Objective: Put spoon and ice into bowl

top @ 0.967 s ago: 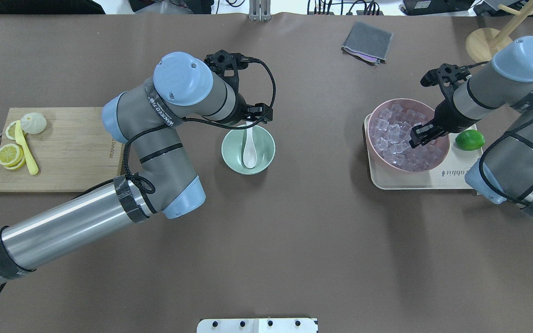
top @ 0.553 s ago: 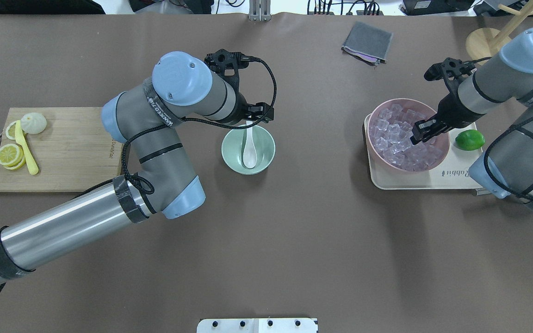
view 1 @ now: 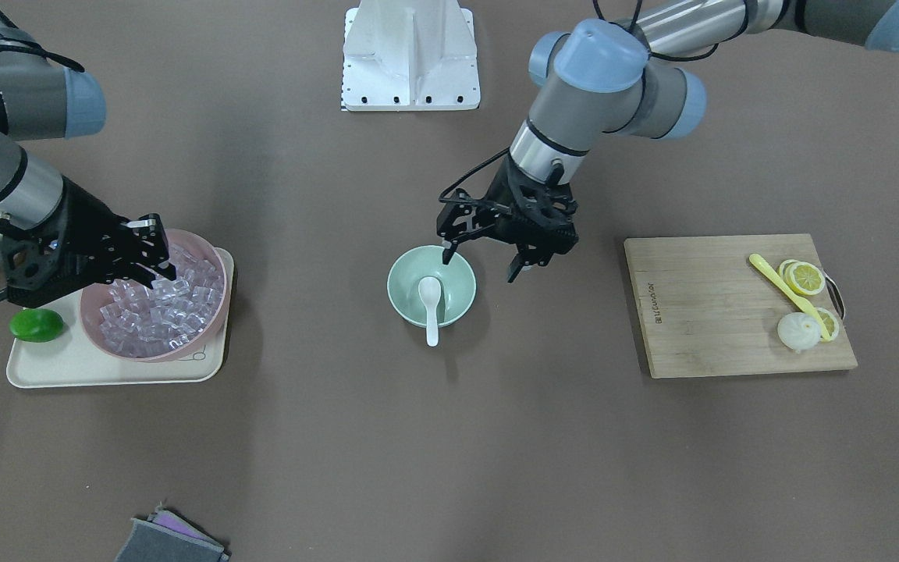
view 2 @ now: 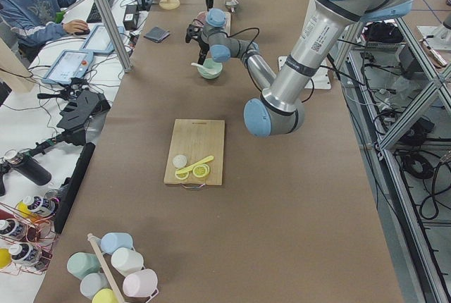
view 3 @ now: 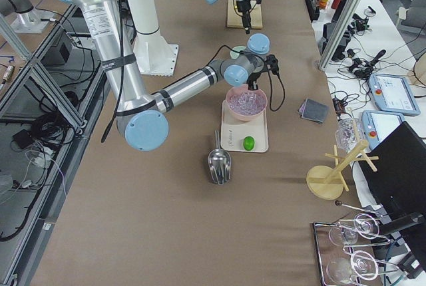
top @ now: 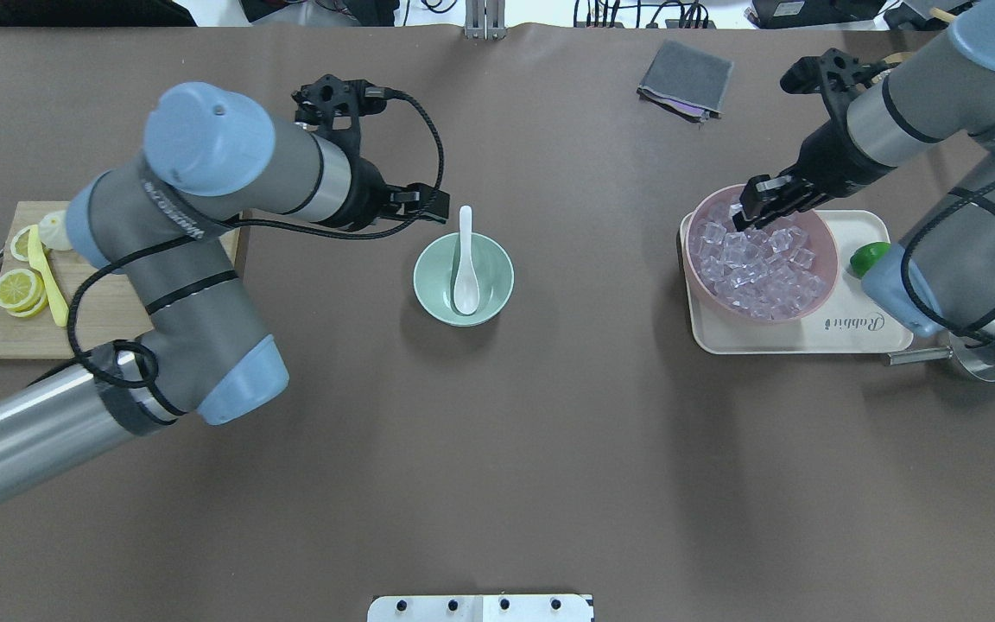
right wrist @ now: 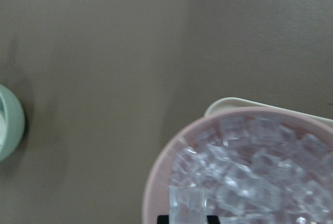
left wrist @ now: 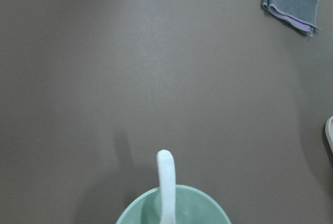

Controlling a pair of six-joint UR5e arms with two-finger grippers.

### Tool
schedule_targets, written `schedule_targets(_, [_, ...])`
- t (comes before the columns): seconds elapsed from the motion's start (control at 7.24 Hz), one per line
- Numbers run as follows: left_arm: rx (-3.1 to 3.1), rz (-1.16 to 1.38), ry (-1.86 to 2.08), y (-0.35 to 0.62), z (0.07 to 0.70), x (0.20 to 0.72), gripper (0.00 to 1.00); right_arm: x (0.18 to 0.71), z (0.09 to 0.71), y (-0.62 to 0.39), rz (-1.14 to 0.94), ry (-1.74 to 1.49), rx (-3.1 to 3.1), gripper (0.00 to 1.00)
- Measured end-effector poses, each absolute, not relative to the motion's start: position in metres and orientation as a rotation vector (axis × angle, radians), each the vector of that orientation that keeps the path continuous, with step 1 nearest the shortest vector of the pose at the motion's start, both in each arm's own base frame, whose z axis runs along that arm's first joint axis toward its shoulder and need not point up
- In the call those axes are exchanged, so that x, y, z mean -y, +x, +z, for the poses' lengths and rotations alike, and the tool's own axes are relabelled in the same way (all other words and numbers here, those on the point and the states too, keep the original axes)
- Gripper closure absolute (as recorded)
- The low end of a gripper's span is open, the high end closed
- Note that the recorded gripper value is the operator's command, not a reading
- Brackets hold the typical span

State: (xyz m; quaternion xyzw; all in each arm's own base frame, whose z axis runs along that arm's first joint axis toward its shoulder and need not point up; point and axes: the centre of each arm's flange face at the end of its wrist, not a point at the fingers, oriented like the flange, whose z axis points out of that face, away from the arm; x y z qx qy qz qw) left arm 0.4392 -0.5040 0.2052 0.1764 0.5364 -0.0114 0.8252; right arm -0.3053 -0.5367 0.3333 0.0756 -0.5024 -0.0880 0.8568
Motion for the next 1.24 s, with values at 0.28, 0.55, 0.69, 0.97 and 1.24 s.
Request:
schedule_targets(0.28, [-1.097, 0.063, 0.374, 0.358, 0.269, 0.513, 0.03, 0.521, 0.258, -0.386, -0.078, 0.145, 1.085, 1.00])
schedule_targets(0.55, [-1.069, 0.114, 0.368, 0.278, 0.321, 0.527, 0.02, 0.510, 0.192, -0.481, 0.028, 0.181, 1.079, 1.00])
schedule_targets(0.69, [-1.065, 0.127, 0.369, 0.254, 0.334, 0.530, 0.02, 0.503, 0.172, -0.519, 0.054, 0.201, 1.080, 0.68])
schedule_targets(0.97, [-1.060, 0.128, 0.379, 0.242, 0.338, 0.534, 0.02, 0.478, 0.168, -0.566, 0.087, 0.215, 1.097, 0.00])
schedule_targets(1.24, [-1.055, 0.121, 0.379, 0.241, 0.339, 0.536, 0.02, 0.463, 0.174, -0.572, 0.101, 0.239, 1.121, 0.00])
